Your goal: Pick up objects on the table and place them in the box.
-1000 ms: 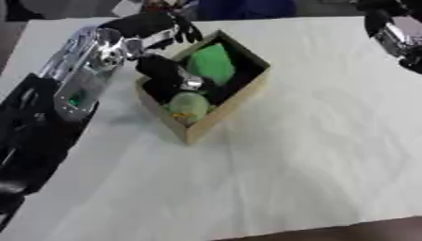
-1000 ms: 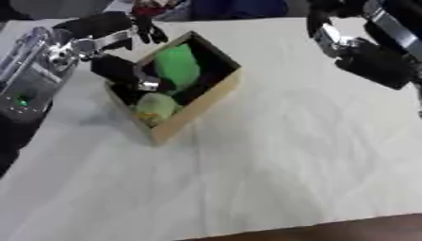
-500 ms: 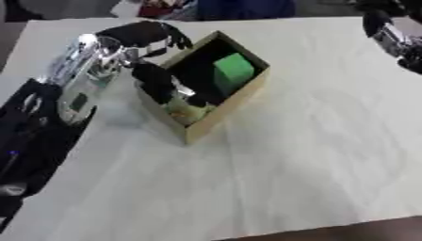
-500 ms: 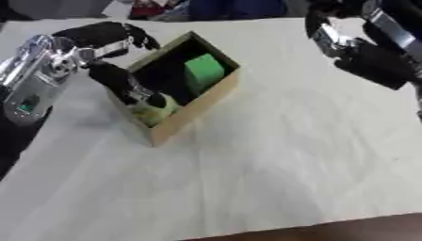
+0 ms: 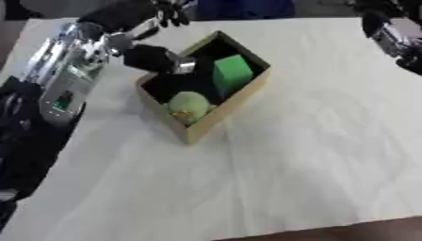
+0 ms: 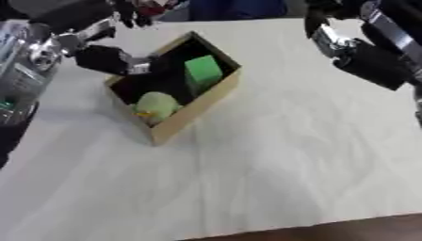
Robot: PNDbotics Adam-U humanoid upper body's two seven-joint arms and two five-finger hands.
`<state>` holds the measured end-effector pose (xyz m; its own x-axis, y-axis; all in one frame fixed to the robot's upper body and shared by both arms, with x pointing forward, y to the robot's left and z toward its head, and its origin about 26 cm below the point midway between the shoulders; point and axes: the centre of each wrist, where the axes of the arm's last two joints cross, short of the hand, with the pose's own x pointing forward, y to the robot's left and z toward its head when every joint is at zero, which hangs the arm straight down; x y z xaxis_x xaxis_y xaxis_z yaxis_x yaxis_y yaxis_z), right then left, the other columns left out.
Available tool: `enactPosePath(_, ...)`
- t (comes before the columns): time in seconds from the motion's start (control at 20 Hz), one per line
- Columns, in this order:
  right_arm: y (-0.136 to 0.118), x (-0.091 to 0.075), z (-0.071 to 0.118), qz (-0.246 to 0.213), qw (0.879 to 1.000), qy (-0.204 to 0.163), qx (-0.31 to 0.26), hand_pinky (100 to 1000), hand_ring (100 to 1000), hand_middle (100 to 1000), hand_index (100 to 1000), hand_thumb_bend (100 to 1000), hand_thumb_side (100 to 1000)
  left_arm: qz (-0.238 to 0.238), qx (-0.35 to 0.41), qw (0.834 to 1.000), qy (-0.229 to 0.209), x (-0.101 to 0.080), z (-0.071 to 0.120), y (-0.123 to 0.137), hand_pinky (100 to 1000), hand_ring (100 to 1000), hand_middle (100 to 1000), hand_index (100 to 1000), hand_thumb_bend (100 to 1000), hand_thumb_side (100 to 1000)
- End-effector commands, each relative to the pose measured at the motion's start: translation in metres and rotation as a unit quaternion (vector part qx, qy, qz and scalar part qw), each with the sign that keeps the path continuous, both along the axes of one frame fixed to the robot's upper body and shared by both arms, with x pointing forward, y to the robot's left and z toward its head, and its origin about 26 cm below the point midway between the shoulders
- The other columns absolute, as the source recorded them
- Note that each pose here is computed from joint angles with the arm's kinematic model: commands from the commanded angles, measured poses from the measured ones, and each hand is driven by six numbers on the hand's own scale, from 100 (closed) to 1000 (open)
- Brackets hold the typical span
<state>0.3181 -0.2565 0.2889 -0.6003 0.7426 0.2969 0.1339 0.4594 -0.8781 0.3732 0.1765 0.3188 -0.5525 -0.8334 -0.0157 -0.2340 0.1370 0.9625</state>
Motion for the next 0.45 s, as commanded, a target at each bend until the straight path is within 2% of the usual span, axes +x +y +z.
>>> enactPosePath(0.05,-0.004,-0.004,0.009,-0.01,1.0,-0.022,0.006,881,869,792,901,100,946,-0.011,-0.067,0.995,-0.076,-0.034,0.024,0.013,566,746,746,854,466,933)
enactPosePath(0.2,-0.004,-0.005,0.009,-0.012,0.999,-0.032,0.019,884,870,789,904,100,948,0.0,-0.157,0.981,-0.112,-0.061,0.02,0.028,529,711,742,849,440,972)
enactPosePath(0.45,-0.007,-0.007,0.008,-0.012,0.997,-0.046,0.062,891,873,782,913,100,974,0.059,-0.305,0.933,-0.179,-0.067,0.003,0.062,504,682,731,839,444,1000)
